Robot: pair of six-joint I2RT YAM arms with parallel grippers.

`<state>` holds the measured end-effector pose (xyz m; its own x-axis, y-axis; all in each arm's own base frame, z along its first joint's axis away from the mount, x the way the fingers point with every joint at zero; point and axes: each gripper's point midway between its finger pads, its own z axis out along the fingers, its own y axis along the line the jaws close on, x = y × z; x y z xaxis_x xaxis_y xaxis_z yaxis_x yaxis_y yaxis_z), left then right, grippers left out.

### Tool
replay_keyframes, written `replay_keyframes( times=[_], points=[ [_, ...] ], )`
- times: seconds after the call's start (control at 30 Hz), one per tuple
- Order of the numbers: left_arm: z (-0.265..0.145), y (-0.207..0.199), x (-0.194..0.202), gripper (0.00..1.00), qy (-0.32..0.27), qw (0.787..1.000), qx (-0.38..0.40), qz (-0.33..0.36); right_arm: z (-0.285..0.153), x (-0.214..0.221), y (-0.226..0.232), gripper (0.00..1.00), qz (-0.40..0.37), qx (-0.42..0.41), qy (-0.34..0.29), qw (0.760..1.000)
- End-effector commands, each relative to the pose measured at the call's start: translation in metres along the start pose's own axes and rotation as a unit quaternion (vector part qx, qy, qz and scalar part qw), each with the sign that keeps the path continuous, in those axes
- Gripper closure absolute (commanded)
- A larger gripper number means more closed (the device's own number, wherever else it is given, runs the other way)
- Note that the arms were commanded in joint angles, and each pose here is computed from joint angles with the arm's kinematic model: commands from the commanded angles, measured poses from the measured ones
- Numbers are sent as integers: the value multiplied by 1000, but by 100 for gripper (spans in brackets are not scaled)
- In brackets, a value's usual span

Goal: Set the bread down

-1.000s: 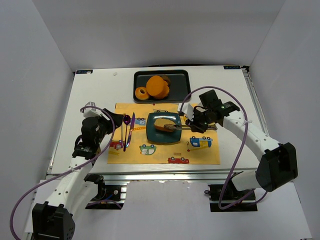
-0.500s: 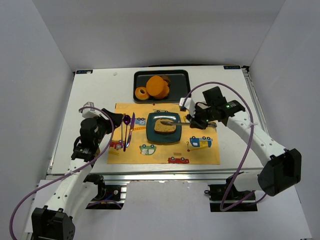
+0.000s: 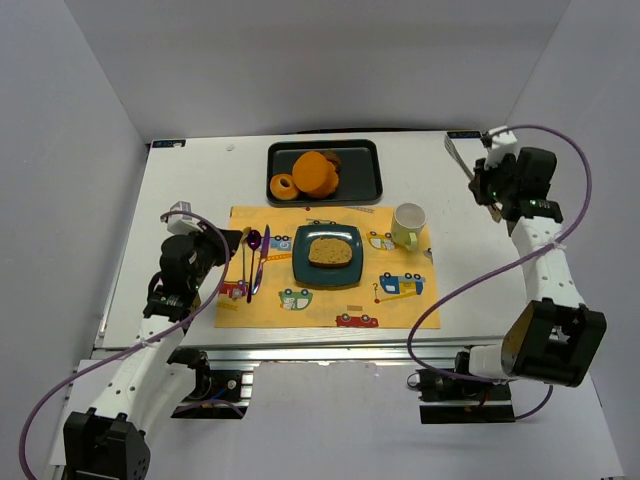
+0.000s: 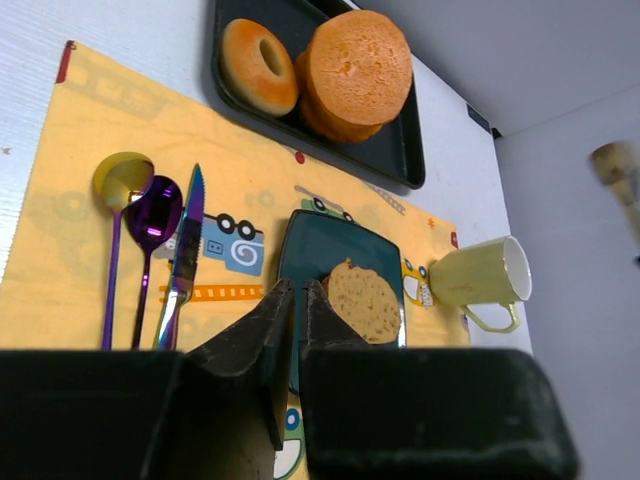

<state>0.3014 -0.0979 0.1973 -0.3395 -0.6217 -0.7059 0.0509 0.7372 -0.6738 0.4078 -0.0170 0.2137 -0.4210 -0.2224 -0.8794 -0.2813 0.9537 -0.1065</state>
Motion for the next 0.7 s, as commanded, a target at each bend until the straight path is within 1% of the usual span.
replay_keyframes(
  times=[0.0, 0.13, 0.27, 0.33, 0.4, 0.47, 0.5, 0.53, 0.6, 0.67],
  points=[
    [-1, -7, 2, 71, 5, 1000, 22, -4, 32, 72, -14, 100, 60, 71, 19, 995],
    [1, -9, 1, 61, 13, 1000, 17, 5, 47, 107, -19, 96, 78, 86, 47, 992],
    [1, -9, -2, 51, 13, 1000, 12, 9, 56, 137, -24, 80, 90, 82, 86, 989],
    [0, -8, -3, 44, 8, 1000, 10, 5, 61, 151, -19, 67, 90, 60, 114, 987],
    [-1, -8, -3, 42, 6, 1000, 10, 4, 61, 160, -17, 54, 87, 51, 134, 986],
    [-1, -8, -2, 38, 5, 1000, 10, 0, 61, 161, -17, 30, 79, 44, 144, 985],
    [-1, -8, -2, 38, 5, 1000, 10, 0, 61, 161, -19, 19, 78, 47, 148, 985],
    [-2, -8, -2, 38, 5, 1000, 10, -1, 61, 161, -21, 11, 77, 50, 155, 984],
    [-1, -10, -4, 38, 6, 1000, 11, 0, 54, 155, -25, 11, 71, 55, 170, 981],
    [0, -12, -5, 41, 9, 1000, 15, 2, 47, 127, -33, 11, 60, 62, 147, 985]
  ],
)
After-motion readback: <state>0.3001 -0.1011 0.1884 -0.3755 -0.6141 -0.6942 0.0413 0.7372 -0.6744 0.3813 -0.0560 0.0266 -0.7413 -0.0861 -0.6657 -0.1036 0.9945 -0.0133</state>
